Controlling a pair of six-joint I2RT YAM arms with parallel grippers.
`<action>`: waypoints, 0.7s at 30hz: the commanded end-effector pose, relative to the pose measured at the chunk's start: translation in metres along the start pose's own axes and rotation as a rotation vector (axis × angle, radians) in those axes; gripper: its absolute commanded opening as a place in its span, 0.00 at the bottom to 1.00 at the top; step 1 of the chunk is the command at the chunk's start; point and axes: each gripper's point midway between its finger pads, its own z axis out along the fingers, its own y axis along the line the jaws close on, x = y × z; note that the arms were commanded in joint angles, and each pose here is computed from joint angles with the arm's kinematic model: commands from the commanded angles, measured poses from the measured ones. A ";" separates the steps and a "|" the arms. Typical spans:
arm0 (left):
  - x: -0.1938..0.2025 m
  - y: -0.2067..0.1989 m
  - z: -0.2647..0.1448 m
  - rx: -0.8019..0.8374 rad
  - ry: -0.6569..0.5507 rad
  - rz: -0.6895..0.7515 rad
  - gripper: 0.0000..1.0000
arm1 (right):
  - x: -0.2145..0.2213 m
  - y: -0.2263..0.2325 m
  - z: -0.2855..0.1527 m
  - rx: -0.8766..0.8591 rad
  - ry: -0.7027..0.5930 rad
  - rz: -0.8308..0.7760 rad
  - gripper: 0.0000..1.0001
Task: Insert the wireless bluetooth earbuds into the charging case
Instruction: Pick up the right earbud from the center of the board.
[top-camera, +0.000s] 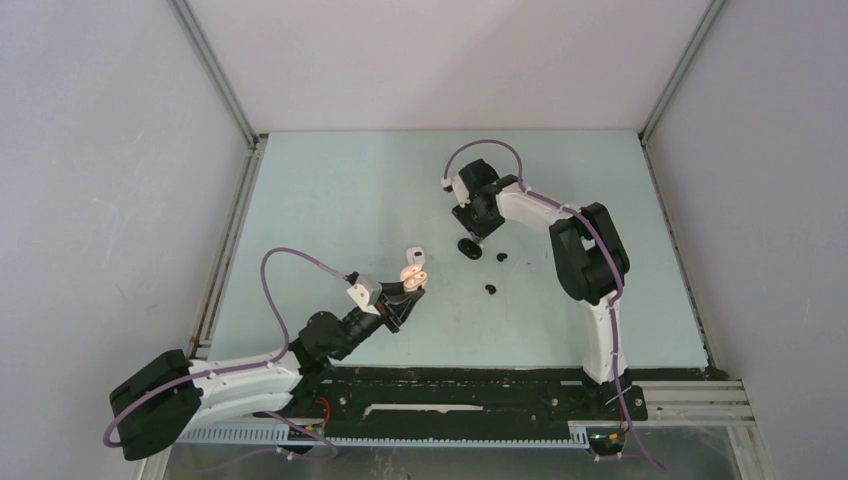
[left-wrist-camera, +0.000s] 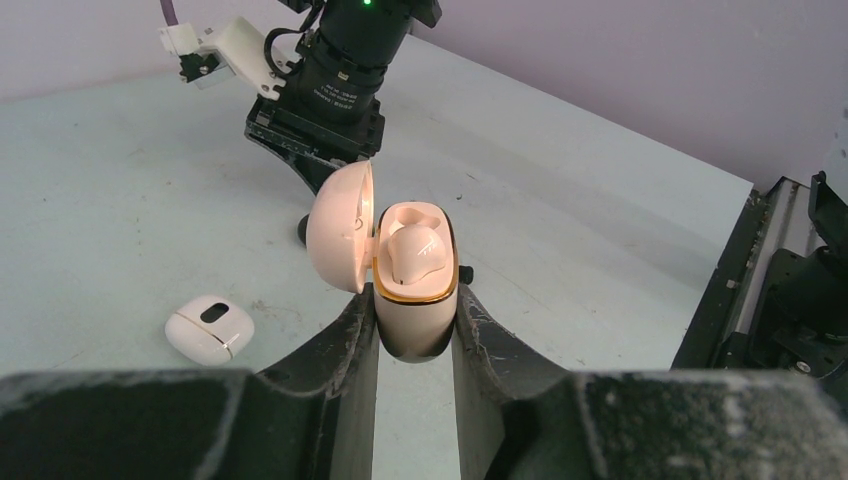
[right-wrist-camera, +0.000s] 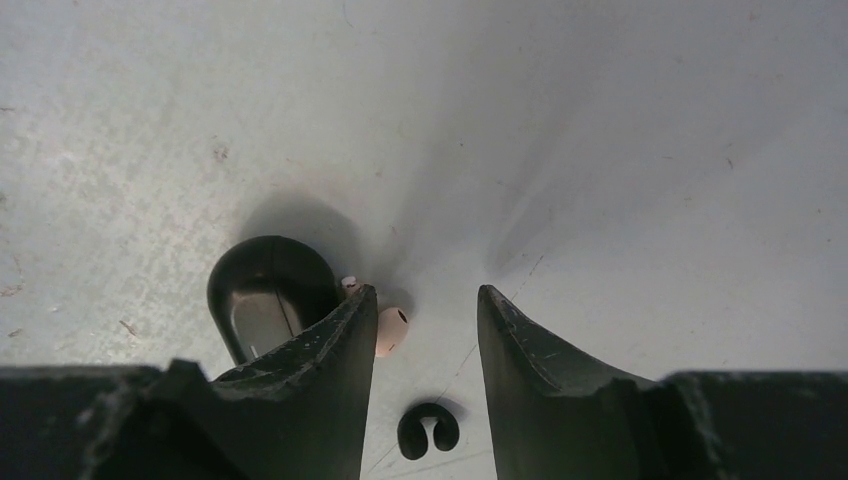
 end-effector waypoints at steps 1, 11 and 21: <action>-0.015 -0.003 0.002 0.009 -0.045 -0.005 0.00 | -0.002 -0.006 -0.015 0.014 -0.025 -0.013 0.44; -0.017 -0.004 0.004 0.015 -0.049 -0.008 0.00 | 0.007 0.008 -0.029 -0.057 -0.030 0.012 0.39; -0.017 -0.005 0.004 0.016 -0.046 -0.007 0.00 | 0.027 0.016 -0.024 -0.092 0.035 0.023 0.40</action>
